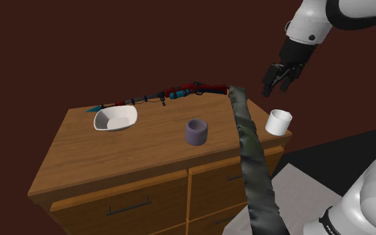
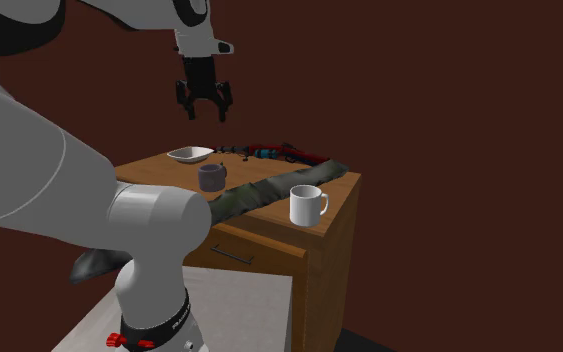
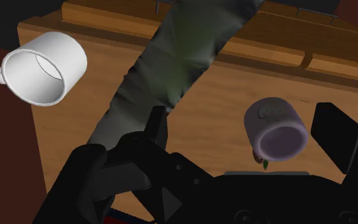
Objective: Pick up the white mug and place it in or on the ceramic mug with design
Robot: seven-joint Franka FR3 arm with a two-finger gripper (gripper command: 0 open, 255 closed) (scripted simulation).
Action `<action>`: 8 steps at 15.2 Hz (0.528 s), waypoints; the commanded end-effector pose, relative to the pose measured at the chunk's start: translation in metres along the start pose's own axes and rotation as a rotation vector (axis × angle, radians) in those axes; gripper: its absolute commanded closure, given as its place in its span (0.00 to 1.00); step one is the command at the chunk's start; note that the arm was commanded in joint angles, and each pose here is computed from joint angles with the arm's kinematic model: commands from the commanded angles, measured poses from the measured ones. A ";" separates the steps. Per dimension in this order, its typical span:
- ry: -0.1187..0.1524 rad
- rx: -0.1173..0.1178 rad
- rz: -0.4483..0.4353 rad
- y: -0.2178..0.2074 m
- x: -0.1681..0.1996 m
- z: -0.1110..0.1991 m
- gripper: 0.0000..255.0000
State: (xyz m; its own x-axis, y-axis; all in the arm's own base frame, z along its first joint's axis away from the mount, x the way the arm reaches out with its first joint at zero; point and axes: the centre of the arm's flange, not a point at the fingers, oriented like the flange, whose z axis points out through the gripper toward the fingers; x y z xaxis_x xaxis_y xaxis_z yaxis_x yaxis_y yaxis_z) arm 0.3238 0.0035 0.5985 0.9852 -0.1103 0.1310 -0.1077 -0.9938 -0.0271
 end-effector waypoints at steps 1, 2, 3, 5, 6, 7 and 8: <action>0.000 0.000 0.000 0.000 0.000 0.000 0.00; -0.004 -0.001 0.004 0.010 0.003 0.008 0.00; -0.008 -0.003 0.007 0.019 0.007 0.017 0.00; -0.015 -0.005 0.015 0.038 0.013 0.034 0.00; -0.019 -0.007 0.018 0.048 0.016 0.042 0.00; -0.023 -0.008 0.022 0.058 0.019 0.051 0.00; -0.026 -0.010 0.026 0.067 0.022 0.059 0.00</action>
State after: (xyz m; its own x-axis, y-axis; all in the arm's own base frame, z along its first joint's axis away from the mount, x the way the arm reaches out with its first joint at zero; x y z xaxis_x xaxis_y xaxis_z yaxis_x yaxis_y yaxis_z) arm 0.3442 -0.0549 0.5496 0.9854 -0.1326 0.1072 -0.1310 -0.9911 -0.0218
